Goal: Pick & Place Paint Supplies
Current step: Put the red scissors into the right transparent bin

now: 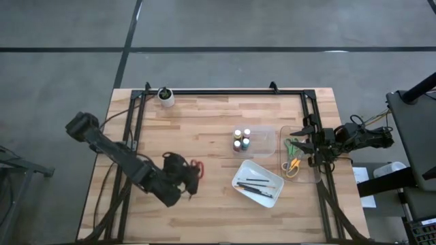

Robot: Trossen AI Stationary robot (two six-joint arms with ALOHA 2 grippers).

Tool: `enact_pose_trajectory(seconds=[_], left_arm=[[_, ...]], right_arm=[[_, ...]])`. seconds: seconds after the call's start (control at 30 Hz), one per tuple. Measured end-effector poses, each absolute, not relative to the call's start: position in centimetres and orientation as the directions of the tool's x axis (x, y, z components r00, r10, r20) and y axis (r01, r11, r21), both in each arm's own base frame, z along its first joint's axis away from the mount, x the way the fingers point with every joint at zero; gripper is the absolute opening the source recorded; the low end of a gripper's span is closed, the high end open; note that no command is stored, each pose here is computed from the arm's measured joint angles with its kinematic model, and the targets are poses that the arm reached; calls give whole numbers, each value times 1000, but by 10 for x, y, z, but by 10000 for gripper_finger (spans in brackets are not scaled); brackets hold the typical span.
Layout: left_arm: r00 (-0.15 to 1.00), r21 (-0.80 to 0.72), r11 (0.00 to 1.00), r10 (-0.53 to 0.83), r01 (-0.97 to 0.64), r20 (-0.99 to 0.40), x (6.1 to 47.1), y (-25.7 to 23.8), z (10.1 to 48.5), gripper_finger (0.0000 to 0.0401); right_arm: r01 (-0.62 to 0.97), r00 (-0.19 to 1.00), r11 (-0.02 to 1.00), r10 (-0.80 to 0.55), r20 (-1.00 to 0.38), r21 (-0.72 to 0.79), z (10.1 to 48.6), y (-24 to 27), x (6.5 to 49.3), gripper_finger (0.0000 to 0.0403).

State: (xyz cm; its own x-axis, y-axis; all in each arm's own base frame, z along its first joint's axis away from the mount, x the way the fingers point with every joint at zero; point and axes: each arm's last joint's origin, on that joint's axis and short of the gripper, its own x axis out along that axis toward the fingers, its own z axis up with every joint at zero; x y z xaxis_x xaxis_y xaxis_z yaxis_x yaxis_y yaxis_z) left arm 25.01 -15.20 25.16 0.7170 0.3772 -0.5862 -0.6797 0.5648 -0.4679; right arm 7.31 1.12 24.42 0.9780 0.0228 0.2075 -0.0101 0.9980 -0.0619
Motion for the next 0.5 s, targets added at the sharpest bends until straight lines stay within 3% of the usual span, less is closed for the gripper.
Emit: enact_pose_trajectory(seconds=[0.2,0.5], left_arm=[[790,-434,676,398,-596,-466,271,-142,266,68],[856,-508,690,388,-515,-340,300,-116,284,68]], right_arm=[[-10,978,998,23,207,-62,244,11,73,139],[-11,978,998,23,207,-62,244,11,73,139]])
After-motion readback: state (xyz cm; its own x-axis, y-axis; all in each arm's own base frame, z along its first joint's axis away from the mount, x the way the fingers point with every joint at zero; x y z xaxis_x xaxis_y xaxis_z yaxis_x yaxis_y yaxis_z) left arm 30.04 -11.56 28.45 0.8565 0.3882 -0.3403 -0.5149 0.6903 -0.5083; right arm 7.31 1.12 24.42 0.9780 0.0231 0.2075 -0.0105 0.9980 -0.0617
